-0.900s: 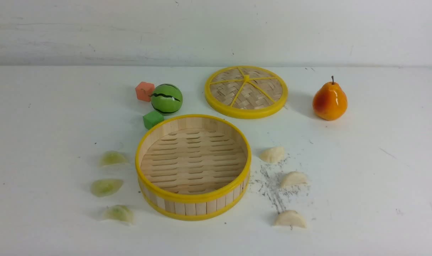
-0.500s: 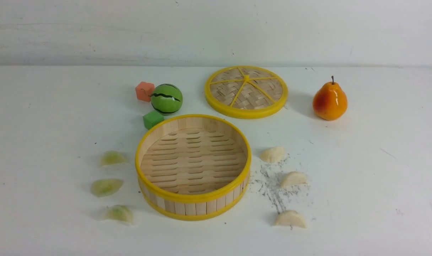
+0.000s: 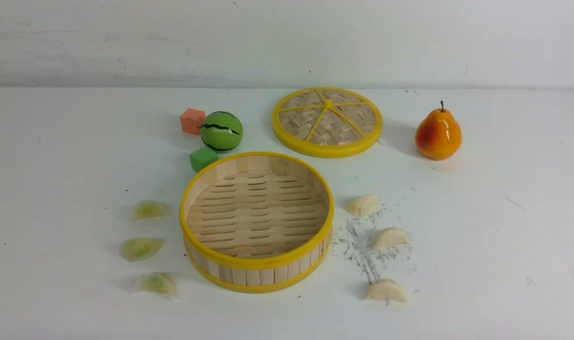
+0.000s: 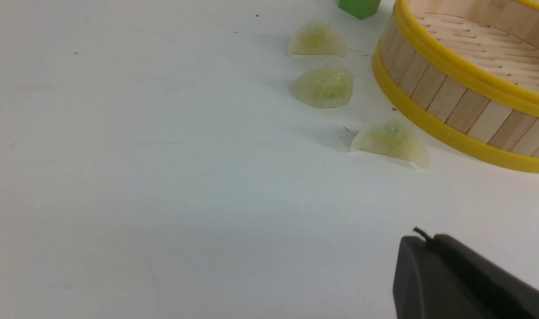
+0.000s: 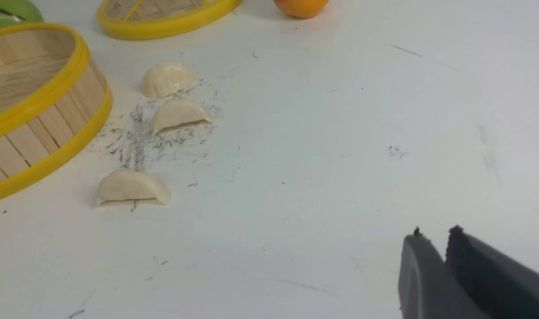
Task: Put the dumplings into the steamer on the white table.
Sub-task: 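Reach for and grasp a dumpling on the table with the left gripper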
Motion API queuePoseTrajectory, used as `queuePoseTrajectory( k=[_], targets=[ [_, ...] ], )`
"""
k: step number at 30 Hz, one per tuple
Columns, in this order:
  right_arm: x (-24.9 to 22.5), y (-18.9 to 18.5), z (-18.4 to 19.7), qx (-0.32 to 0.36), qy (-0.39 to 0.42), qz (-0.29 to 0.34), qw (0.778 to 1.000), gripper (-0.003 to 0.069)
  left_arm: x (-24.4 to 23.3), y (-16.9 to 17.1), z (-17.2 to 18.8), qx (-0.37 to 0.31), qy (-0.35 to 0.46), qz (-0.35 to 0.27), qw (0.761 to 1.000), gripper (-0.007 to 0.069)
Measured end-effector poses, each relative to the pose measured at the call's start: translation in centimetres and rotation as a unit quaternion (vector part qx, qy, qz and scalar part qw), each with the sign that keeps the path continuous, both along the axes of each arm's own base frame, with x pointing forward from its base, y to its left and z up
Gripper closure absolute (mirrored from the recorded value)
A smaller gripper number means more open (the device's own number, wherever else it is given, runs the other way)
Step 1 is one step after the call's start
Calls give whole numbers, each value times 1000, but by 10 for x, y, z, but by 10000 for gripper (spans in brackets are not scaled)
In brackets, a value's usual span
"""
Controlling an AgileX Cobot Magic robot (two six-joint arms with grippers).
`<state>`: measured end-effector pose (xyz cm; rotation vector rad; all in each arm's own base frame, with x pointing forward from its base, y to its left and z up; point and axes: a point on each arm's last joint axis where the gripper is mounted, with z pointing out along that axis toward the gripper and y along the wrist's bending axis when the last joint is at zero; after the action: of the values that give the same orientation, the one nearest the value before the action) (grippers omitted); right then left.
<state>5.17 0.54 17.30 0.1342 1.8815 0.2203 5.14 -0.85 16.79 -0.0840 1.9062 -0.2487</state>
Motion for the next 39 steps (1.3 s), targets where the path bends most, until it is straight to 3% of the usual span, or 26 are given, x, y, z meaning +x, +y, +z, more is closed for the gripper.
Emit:
queuePoseTrajectory(
  k=[13, 17, 21, 26, 29, 33, 35, 39],
  targets=[
    [1, -6, 1, -84, -10, -6, 996, 561, 2, 0, 6, -3, -35, 3, 999, 606],
    [1, -6, 3, -93, -24, -6, 995, 557, 4, 1, 15, -9, -85, 8, 996, 604],
    [5, -4, 16, -110, -110, -1, 988, 553, 5, 3, 34, -19, -188, 17, 982, 600],
    [4, 0, 39, -119, -237, 10, 964, 549, 3, 4, 51, -28, -280, 25, 959, 597],
    [-2, 4, 58, -99, -344, 20, 933, 545, 0, 5, 61, -41, -335, 30, 941, 596],
    [-15, 8, 79, -24, -464, 43, 884, 545, -5, 7, 73, -101, -393, 31, 914, 589],
    [-19, 9, 84, -10, -491, 50, 870, 545, -8, 8, 77, -134, -411, 28, 901, 587],
    [-21, 9, 89, 1, -505, 53, 862, 551, -14, 8, 91, -176, -450, 18, 875, 587]
  ],
)
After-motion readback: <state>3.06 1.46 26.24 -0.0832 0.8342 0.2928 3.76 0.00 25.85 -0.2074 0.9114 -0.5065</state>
